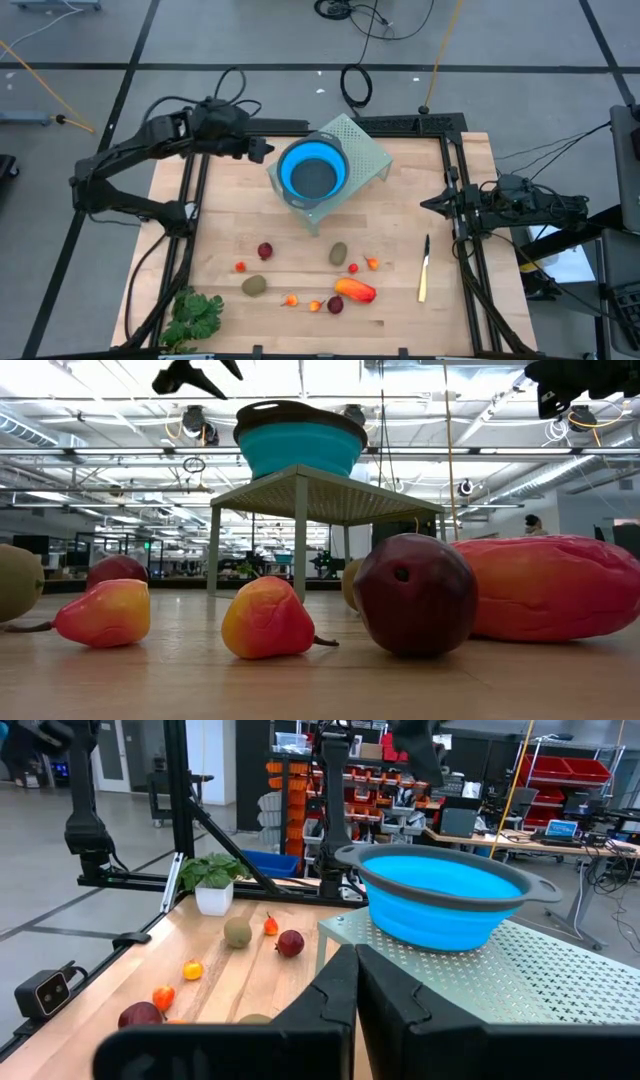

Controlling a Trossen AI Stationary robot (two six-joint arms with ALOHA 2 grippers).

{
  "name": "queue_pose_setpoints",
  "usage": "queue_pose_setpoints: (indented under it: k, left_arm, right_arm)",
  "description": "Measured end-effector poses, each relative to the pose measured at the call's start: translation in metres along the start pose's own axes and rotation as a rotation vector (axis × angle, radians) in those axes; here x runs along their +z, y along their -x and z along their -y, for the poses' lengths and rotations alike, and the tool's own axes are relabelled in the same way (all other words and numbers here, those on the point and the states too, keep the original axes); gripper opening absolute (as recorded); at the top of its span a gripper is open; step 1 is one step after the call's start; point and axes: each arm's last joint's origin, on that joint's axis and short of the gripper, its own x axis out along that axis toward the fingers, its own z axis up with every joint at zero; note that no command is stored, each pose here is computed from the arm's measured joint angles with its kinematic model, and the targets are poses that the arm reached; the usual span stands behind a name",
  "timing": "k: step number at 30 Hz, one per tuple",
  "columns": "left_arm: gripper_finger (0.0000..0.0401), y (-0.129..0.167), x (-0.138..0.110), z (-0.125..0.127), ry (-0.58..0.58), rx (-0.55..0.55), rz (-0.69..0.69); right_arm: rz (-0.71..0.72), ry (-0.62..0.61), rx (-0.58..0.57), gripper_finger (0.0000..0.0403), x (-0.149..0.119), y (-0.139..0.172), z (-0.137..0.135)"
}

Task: Pick & Place Fruit
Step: Put the red yellow mango into the blue strainer bowl on the shelf

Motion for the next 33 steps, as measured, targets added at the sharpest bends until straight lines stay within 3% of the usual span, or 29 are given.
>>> queue_pose_setpoints:
  k: [6, 10, 17, 33]
  left_arm:
    - [0.0173, 0.02, -0.011, 0.007, -0.054, -0.01, 0.043]
    - [0.0114, 0.026, -0.017, 0.011, -0.079, -0.03, 0.042]
    - [0.0011, 0.03, -0.028, 0.02, -0.224, -0.078, 0.014]
    - [0.0005, 0.031, -0.034, 0.025, -0.333, -0.087, 0.016]
  right_arm:
    - [0.0, 0.0, 0.0, 0.0, 0.0, 0.0, 0.0]
    - [0.0, 0.0, 0.0, 0.0, 0.0, 0.0, 0.0]
    - [0.0, 0.0, 0.0, 0.0, 0.0, 0.0, 0.0]
    - [0.0, 0.0, 0.0, 0.0, 0.0, 0.0, 0.0]
